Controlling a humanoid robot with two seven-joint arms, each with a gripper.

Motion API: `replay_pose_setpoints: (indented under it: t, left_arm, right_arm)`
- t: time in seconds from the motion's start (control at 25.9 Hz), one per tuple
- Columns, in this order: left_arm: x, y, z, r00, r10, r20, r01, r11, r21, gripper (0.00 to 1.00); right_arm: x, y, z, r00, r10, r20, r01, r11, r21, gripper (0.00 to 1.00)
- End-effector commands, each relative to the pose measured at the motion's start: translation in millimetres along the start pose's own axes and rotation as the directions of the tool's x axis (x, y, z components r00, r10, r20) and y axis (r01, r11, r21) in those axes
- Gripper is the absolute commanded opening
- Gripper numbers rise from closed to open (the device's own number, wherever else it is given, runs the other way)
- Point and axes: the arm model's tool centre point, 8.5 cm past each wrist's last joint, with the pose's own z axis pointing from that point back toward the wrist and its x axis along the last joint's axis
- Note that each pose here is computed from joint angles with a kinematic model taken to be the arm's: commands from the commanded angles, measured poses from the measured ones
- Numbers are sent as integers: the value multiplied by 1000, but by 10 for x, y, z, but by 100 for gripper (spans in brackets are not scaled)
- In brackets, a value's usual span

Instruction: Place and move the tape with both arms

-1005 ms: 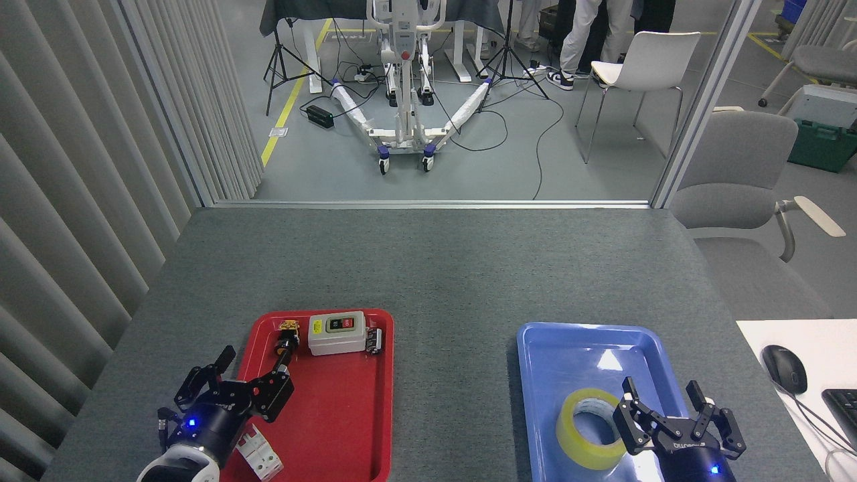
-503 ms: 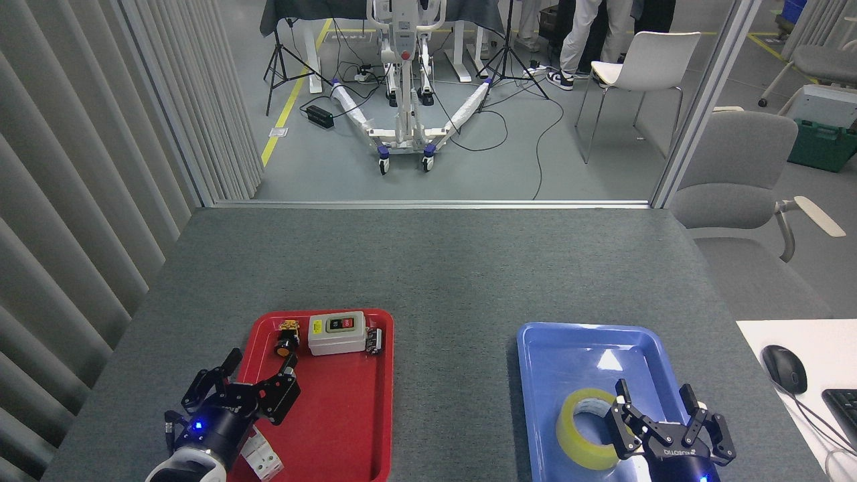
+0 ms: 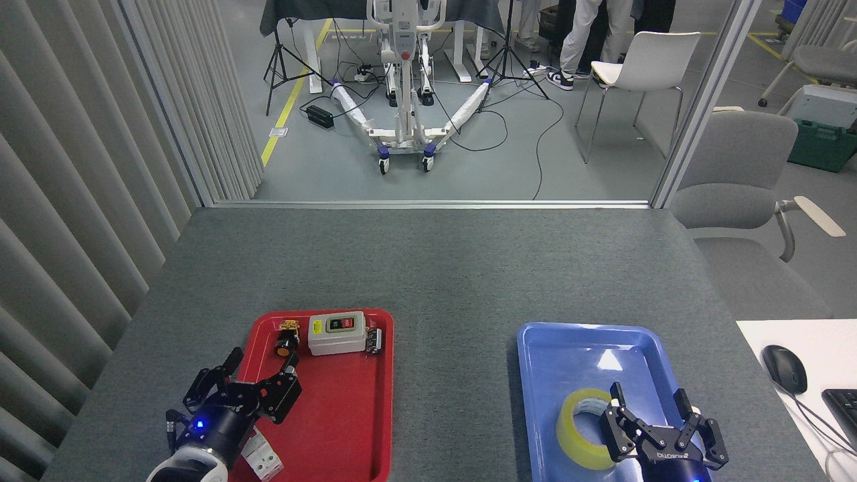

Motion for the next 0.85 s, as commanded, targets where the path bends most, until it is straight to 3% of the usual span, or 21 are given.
replay_pose_setpoints:
  t: [0.0,0.81]
  left_arm:
    - [30,7,-18,1000,6,4,-6,1000,5,99]
    - [52,54,-44,1000,5,10,-5,1000,18,99]
  right_arm:
    - [5,6,0,1000,-1,0,1,1000,4,100]
    - [27,8,0,1000,-2,13,2,1000,8,100]
